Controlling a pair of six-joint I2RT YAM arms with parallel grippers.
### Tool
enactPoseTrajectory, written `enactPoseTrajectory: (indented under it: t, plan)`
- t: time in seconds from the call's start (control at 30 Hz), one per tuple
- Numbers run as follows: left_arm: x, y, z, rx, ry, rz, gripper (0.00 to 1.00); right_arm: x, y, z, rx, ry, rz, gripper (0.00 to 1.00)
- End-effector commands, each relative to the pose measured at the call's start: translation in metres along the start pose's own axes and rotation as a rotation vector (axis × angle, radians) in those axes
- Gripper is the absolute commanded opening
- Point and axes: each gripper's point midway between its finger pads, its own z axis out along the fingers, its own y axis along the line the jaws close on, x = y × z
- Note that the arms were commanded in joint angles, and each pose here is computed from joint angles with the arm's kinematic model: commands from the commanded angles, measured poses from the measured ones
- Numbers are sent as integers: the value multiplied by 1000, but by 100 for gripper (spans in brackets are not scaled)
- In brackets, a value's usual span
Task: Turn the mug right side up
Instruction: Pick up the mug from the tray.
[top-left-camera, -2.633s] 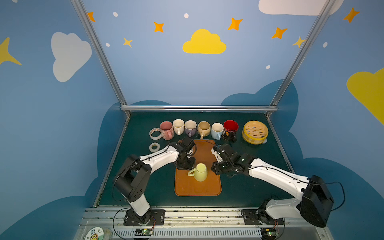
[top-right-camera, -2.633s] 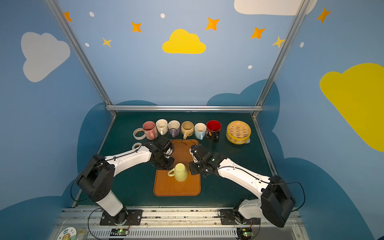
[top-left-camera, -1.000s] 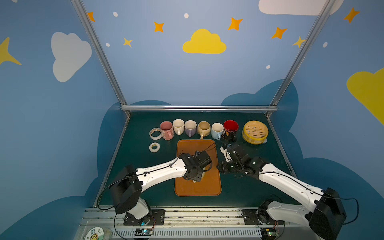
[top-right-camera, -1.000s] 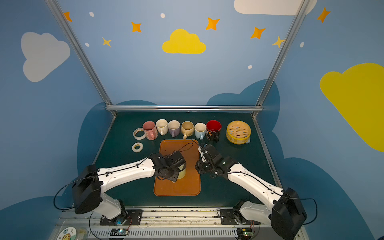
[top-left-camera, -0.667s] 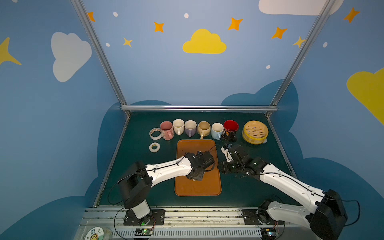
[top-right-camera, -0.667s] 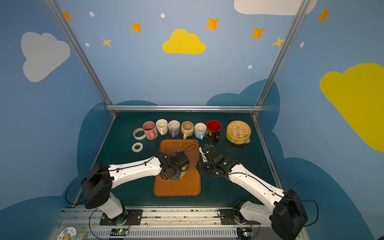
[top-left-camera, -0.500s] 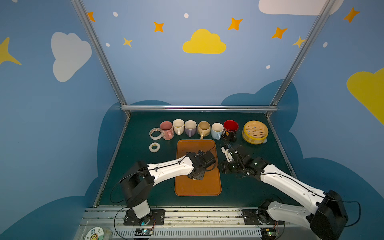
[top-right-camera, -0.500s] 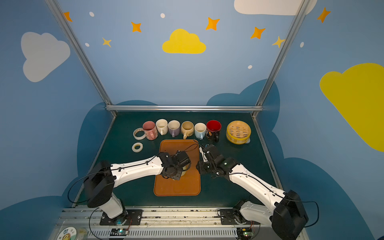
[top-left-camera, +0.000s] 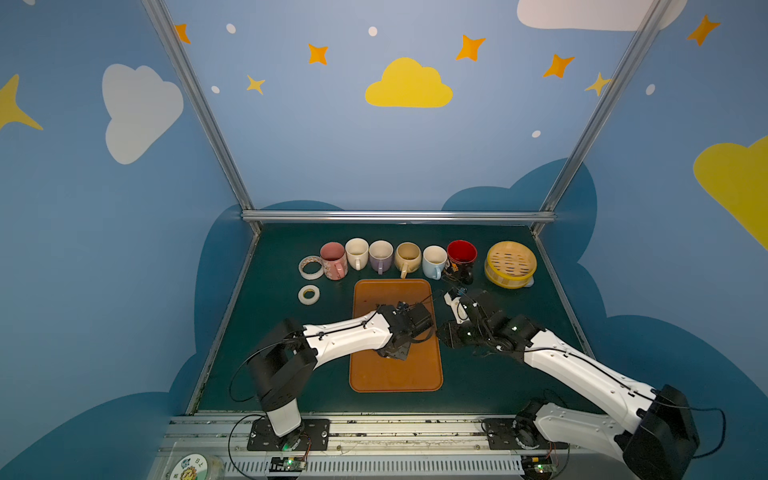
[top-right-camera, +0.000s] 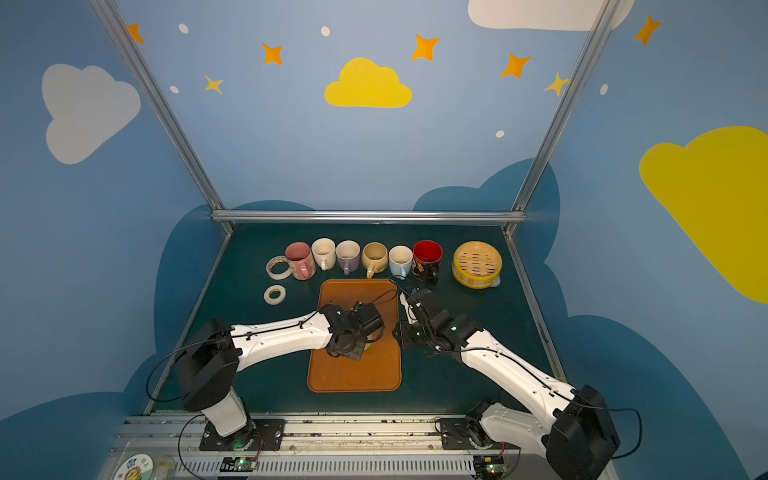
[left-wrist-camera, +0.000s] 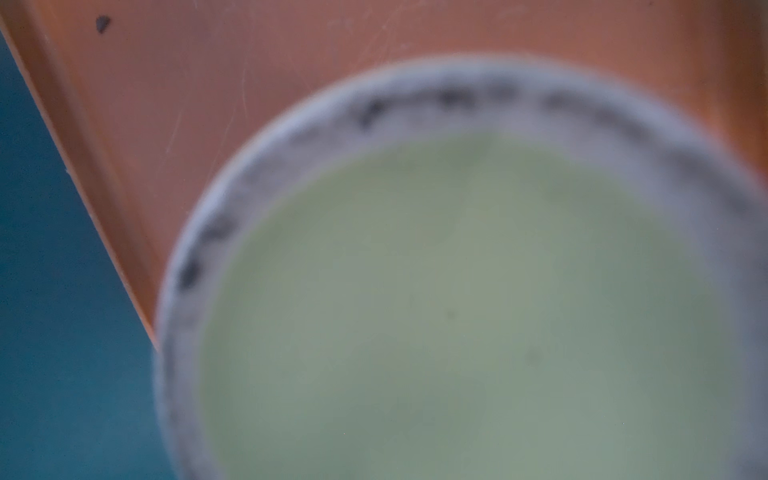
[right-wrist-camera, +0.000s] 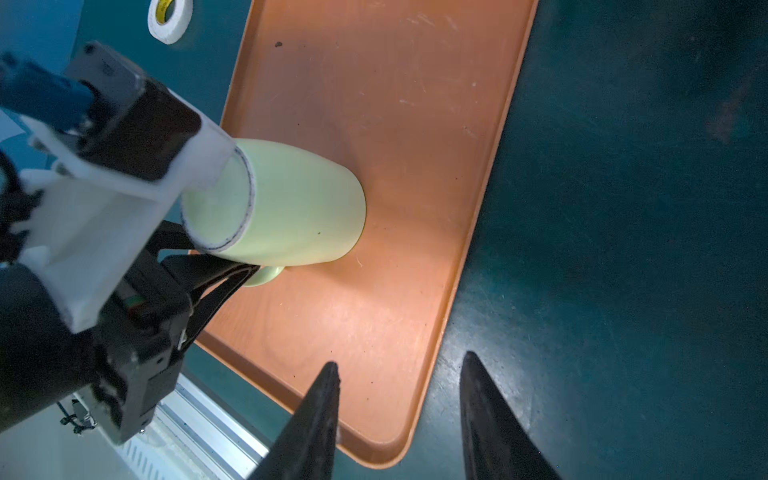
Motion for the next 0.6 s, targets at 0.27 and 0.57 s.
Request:
enactPoseTrajectory:
  t: [0.27,0.57]
  plan:
    - [-9,2,-7,4,-36,14,4,6,-5,-5,10,10,-6,42]
    - [-39,11,-39,288,-160,-130,4,6,6,-1,-131,-23,24,42]
